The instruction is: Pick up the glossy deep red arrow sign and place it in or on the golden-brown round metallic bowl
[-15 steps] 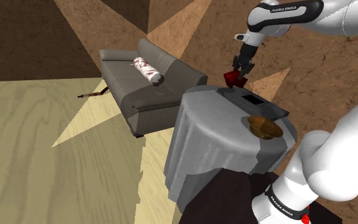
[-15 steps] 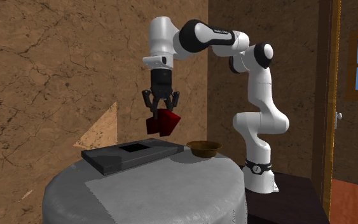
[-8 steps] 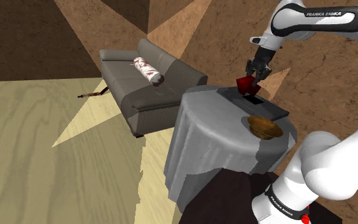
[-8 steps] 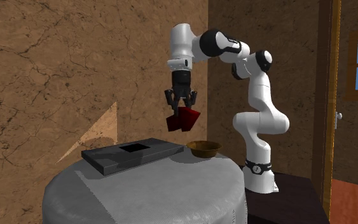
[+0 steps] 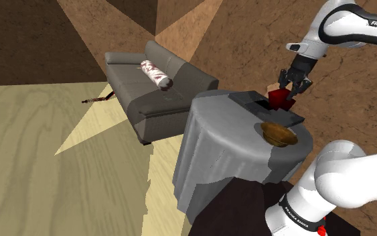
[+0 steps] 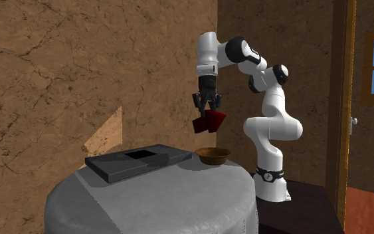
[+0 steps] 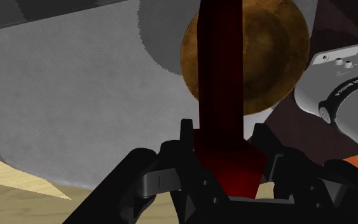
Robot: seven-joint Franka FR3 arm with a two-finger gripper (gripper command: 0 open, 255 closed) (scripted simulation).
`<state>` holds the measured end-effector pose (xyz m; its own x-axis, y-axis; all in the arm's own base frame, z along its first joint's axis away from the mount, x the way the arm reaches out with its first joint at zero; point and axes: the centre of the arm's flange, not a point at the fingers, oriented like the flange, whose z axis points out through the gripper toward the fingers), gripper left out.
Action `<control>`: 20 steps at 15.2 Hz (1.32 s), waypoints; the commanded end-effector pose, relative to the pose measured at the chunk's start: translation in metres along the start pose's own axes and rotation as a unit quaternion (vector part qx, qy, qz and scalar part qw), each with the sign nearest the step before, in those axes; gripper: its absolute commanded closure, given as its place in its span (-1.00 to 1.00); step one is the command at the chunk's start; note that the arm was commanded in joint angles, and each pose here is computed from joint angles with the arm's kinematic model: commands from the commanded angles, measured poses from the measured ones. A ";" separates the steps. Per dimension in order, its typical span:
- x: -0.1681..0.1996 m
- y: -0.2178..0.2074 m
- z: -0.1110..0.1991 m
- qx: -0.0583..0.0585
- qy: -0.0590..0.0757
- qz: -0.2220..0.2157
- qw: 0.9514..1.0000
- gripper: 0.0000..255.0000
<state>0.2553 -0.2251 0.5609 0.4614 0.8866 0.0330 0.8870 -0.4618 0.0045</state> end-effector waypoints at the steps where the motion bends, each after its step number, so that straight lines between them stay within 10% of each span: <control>1: -0.007 -0.026 -0.002 0.000 -0.001 0.000 1.000 1.00; 20: -0.016 -0.058 0.080 0.000 -0.001 0.000 1.000 1.00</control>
<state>0.1972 -0.2108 0.4849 0.4614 0.8866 0.0319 0.8870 -0.4617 0.0038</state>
